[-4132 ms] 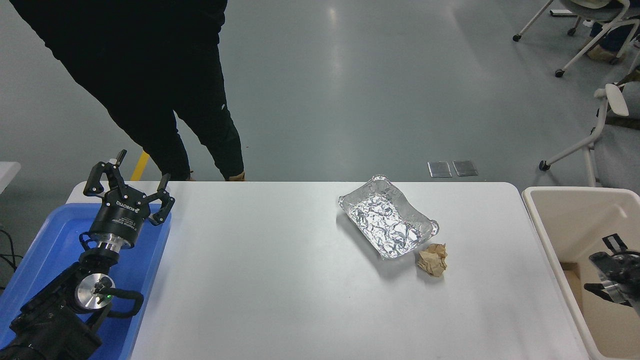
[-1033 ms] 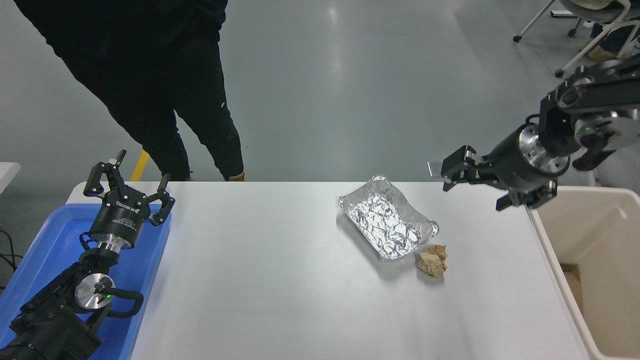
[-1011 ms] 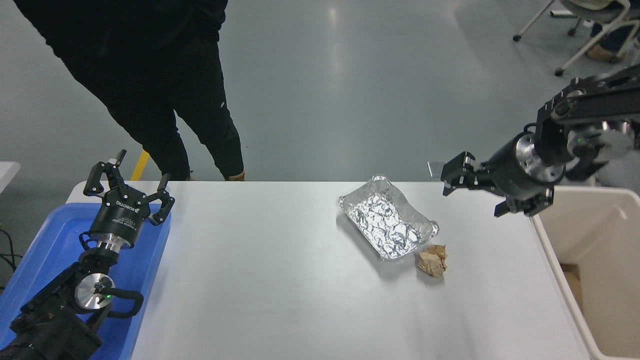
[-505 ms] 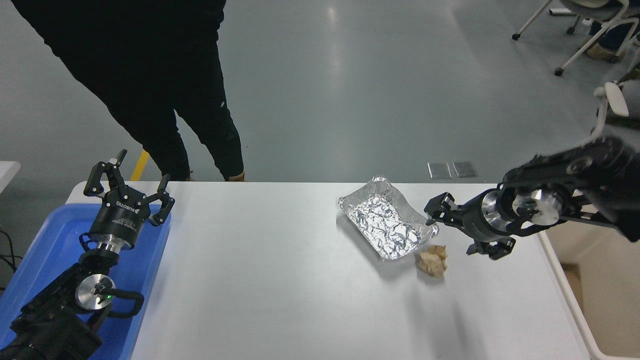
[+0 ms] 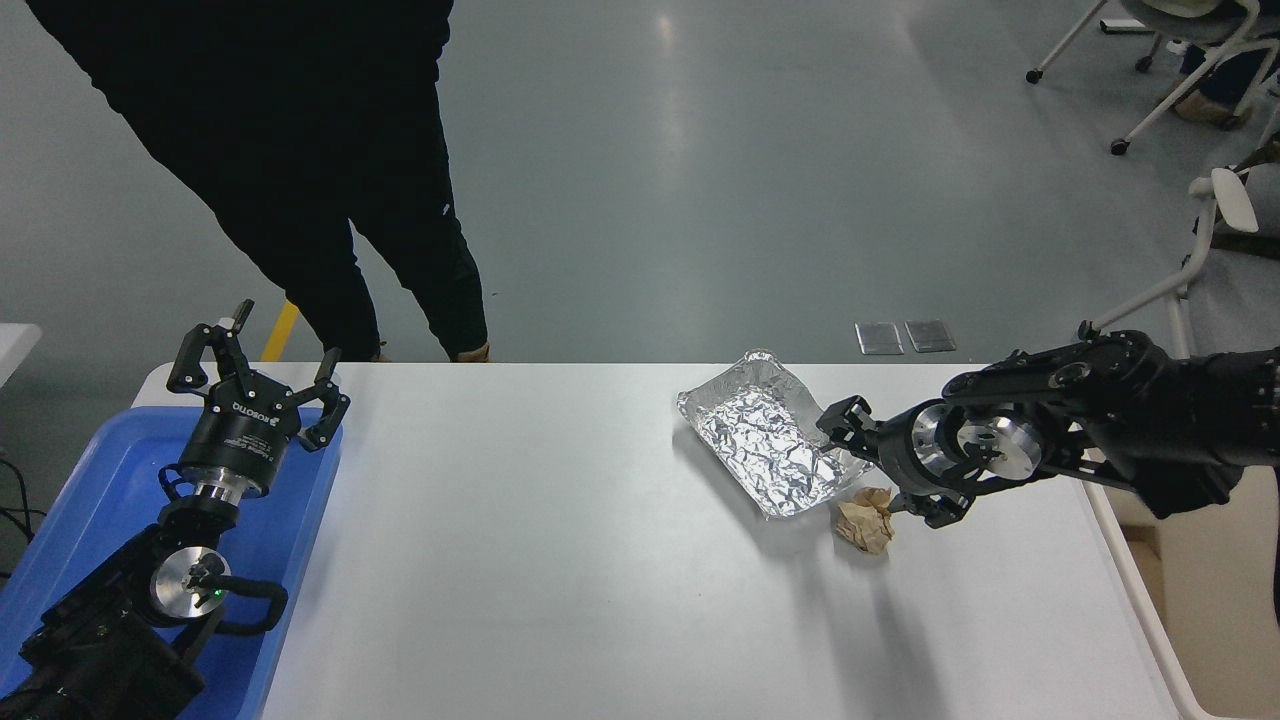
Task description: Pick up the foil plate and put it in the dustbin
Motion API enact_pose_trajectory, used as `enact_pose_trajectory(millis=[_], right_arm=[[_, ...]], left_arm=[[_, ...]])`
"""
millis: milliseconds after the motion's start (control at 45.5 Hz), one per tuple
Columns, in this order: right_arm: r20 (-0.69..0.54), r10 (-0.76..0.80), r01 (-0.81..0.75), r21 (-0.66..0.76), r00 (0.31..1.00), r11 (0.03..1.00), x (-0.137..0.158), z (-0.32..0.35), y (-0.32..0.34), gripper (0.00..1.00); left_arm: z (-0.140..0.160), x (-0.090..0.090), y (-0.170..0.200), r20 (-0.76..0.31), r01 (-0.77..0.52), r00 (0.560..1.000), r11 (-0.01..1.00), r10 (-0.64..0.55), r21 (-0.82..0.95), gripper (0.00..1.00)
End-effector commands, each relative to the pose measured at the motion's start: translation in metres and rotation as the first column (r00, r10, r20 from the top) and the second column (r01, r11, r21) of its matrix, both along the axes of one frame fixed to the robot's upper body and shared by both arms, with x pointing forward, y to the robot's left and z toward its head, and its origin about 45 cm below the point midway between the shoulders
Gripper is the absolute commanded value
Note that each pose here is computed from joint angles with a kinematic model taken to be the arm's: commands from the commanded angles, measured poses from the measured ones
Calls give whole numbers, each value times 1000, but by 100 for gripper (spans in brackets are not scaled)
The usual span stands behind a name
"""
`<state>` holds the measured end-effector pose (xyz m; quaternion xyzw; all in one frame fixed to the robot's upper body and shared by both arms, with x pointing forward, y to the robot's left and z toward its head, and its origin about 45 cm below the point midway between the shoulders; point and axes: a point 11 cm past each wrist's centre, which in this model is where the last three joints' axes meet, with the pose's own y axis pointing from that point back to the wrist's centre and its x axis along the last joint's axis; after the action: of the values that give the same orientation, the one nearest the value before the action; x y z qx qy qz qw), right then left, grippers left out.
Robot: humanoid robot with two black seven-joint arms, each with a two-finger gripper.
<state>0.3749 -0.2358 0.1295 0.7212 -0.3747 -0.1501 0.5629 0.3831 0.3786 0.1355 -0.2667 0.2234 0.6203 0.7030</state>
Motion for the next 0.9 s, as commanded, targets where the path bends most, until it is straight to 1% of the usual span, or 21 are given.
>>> enact_pose_trajectory(millis=[0, 220, 352, 637, 681, 769, 879], right_arm=[[13, -91, 91, 40, 996, 995, 1, -16, 11, 98], [1, -109, 109, 33, 994, 993, -6, -34, 13, 98], [9, -141, 141, 44, 990, 989, -6, -42, 16, 97], [29, -170, 169, 33, 985, 985, -7, -57, 23, 89], [32, -171, 170, 32, 985, 985, -6, -58, 24, 84], [35, -171, 170, 31, 985, 985, -6, -60, 23, 70], [38, -171, 171, 25, 984, 985, -7, -62, 22, 55]], left_arm=[[0, 0, 0, -1, 0, 1000, 1000, 0, 0, 98], [0, 0, 0, 0, -1, 1000, 1000, 1, 1, 98], [0, 0, 0, 0, -1, 1000, 1000, 1, 1, 98], [0, 0, 0, 1, 0, 1000, 1000, 0, -1, 98], [0, 0, 1, 1, -2, 1000, 1000, 2, 1, 98], [0, 0, 0, 1, -1, 1000, 1000, 1, 2, 98], [0, 0, 0, 1, 0, 1000, 1000, 0, -1, 98]])
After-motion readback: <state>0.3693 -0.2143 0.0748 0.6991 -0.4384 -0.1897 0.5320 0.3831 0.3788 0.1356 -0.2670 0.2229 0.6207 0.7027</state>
